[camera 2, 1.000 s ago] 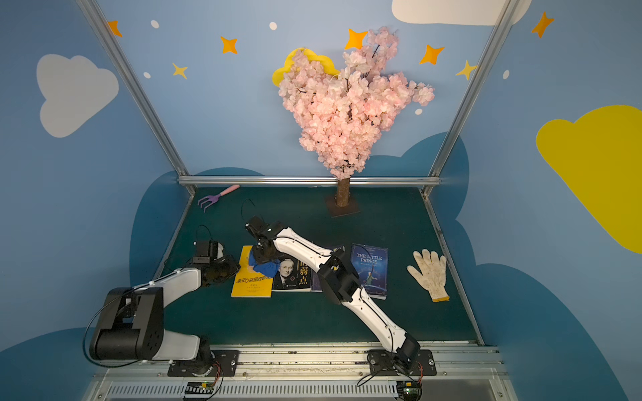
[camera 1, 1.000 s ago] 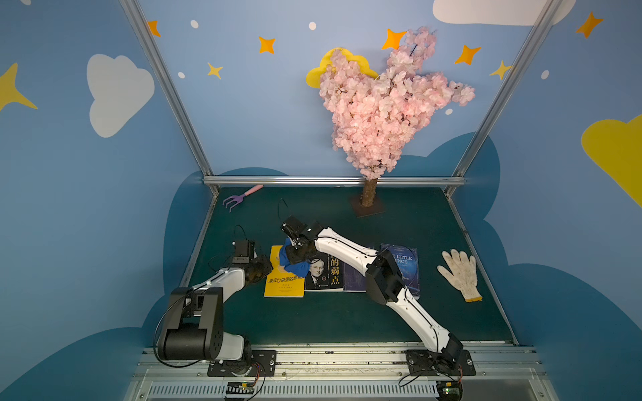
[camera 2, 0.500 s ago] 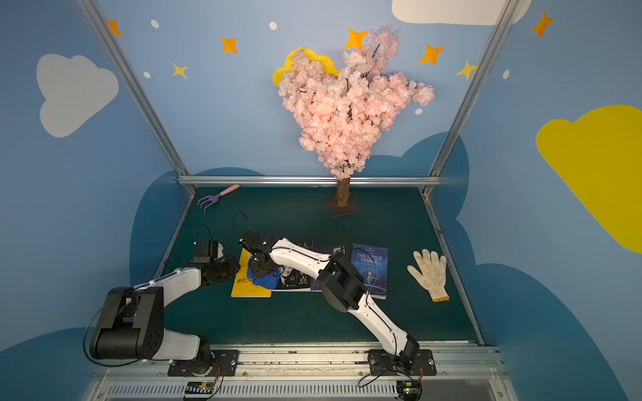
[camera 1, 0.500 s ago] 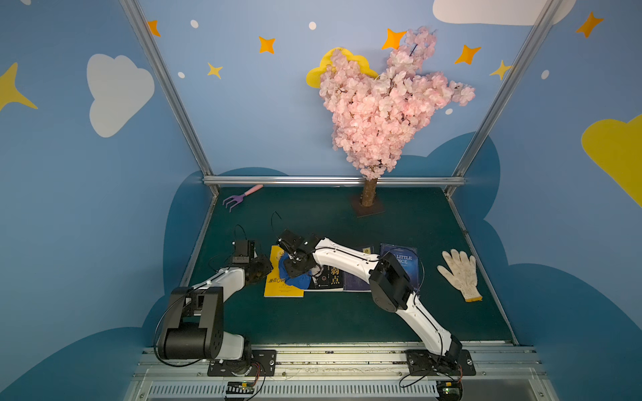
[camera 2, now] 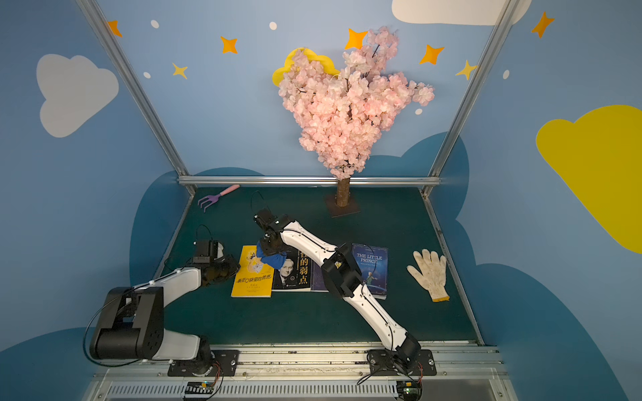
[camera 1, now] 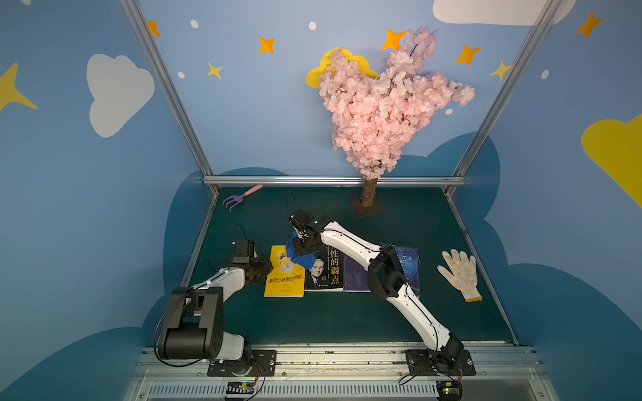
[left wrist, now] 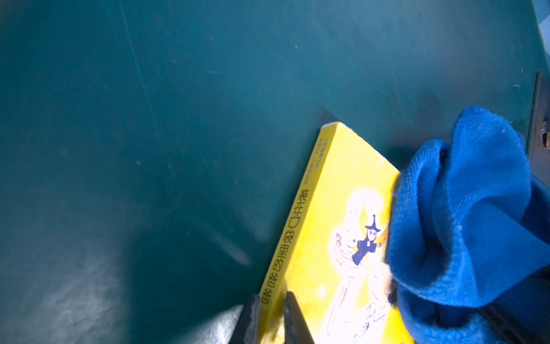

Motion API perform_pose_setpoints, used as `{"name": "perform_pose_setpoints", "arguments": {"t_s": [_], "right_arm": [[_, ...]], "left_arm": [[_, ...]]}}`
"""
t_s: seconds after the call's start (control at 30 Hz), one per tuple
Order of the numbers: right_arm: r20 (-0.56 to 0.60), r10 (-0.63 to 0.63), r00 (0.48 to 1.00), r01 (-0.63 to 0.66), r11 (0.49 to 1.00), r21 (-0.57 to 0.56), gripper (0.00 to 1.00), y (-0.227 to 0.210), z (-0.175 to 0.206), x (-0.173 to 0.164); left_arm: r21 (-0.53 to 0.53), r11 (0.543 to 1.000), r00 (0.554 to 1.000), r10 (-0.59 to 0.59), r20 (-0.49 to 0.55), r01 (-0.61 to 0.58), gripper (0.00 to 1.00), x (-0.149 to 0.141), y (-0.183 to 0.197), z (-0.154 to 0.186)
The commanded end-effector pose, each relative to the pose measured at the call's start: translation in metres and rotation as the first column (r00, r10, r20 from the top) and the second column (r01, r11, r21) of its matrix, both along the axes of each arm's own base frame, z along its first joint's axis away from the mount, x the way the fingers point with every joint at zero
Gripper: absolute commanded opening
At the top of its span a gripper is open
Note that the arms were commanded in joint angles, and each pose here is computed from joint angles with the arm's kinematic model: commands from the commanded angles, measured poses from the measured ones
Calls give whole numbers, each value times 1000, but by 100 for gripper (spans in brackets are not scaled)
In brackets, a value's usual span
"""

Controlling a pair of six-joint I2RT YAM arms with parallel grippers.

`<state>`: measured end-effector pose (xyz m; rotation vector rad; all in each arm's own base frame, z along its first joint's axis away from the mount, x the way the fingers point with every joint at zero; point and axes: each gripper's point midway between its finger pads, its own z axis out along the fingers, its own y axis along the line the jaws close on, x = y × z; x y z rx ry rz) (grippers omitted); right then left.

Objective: Wipe the cover of the book
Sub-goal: Wipe the dirt from the cover of the book.

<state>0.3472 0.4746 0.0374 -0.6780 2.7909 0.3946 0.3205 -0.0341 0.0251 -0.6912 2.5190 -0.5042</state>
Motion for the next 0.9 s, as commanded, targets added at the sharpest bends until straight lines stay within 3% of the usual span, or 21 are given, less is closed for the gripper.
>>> {"name": "perform_pose_setpoints", "arguments": {"t_s": [0.0,0.13,0.23,0.43,0.6,0.7,0.87], "right_arm": [[-163,-17,986,-29,962,-270,0,-47,-74,-52],[-150,57,987,-102,943,-317,0,-50,-76,-92],[-125,97,987,-135,928,-346,0,-50,-76,-103],[-47,27,999,-42,926,-375,0,-54,-74,-51],[-159,-82,984,55,984,-170,0,-33,-71,-26],[-212,-73,975,50,992,-112,0,-18,-74,-38],[-238,12,971,-57,982,-181,0,-12,-85,-86]], "left_arm": [[-41,998,998,-43,-43,41,17,-7,-11,-7],[-40,998,998,-40,-41,39,16,-7,-10,-7],[-40,998,998,-42,-47,40,16,-7,-10,-8],[-39,998,998,-40,-40,39,14,-7,-10,-7],[-38,999,998,-39,-43,37,12,-7,-10,-7],[-37,999,998,-39,-45,38,11,-7,-10,-8],[-35,999,998,-37,-42,36,9,-8,-10,-7]]}}
